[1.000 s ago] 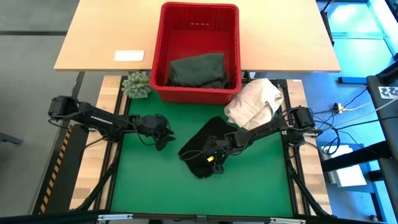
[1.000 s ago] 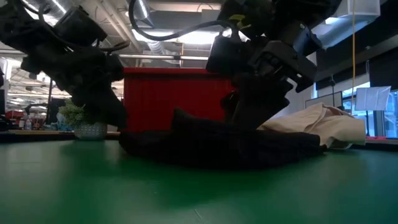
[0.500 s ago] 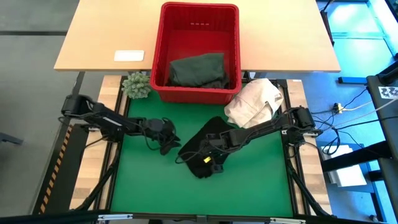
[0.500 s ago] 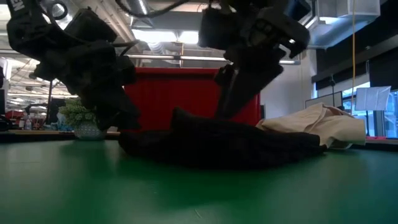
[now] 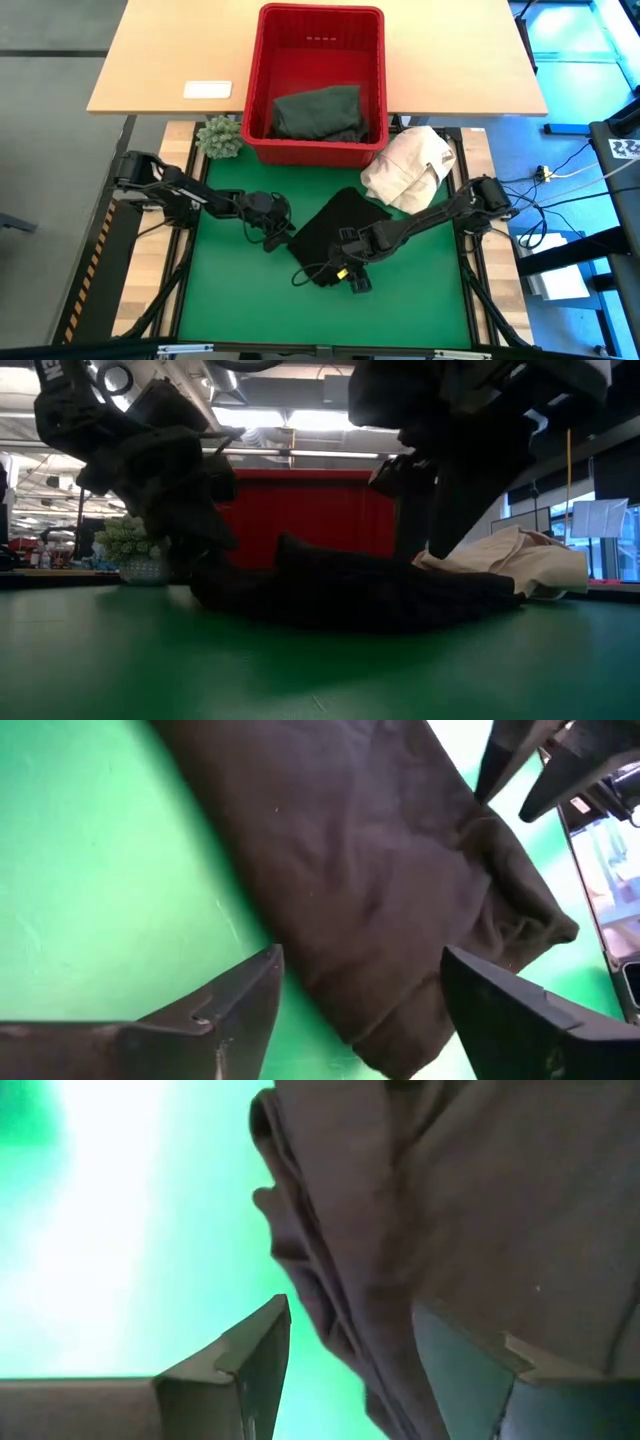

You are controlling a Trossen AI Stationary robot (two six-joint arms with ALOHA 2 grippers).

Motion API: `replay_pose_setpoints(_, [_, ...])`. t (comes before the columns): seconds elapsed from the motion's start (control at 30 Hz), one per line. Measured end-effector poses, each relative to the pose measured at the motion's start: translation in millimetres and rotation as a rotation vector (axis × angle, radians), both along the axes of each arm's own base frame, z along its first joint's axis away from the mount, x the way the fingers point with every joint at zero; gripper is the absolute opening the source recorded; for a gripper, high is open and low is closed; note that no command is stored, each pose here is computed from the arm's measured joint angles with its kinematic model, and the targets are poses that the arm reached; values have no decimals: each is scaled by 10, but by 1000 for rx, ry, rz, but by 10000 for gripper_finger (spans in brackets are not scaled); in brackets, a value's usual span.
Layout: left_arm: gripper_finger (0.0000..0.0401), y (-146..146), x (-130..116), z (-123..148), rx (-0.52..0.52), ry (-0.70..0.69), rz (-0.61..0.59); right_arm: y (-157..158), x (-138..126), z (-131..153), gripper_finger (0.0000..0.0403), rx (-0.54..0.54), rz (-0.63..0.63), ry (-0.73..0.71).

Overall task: Fold laundry
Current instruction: Put the black folded shirt into the red bin

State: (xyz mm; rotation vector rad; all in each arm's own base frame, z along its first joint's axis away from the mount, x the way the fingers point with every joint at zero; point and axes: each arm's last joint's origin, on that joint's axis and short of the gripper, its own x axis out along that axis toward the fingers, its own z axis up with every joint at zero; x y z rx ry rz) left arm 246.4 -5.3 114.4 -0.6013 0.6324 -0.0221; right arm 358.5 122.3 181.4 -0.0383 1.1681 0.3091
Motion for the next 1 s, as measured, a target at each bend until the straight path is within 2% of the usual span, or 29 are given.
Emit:
replay_pose_setpoints(0.2, [283,-2,5,-99,-58,60,29,57,-15,-96,209,15,-14,-27])
replay_pose_setpoints(0.43, [285,-6,45,-222,-116,110,52,36,-19,-259,209,14,-25,-51])
replay_pose_setpoints(0.73, [285,-18,194,-134,-143,95,36,22,136,-463,209,14,-34,-106])
replay_pose_setpoints(1.0, [278,-37,206,-127,-162,110,6,-34,210,-474,209,2,-54,-164])
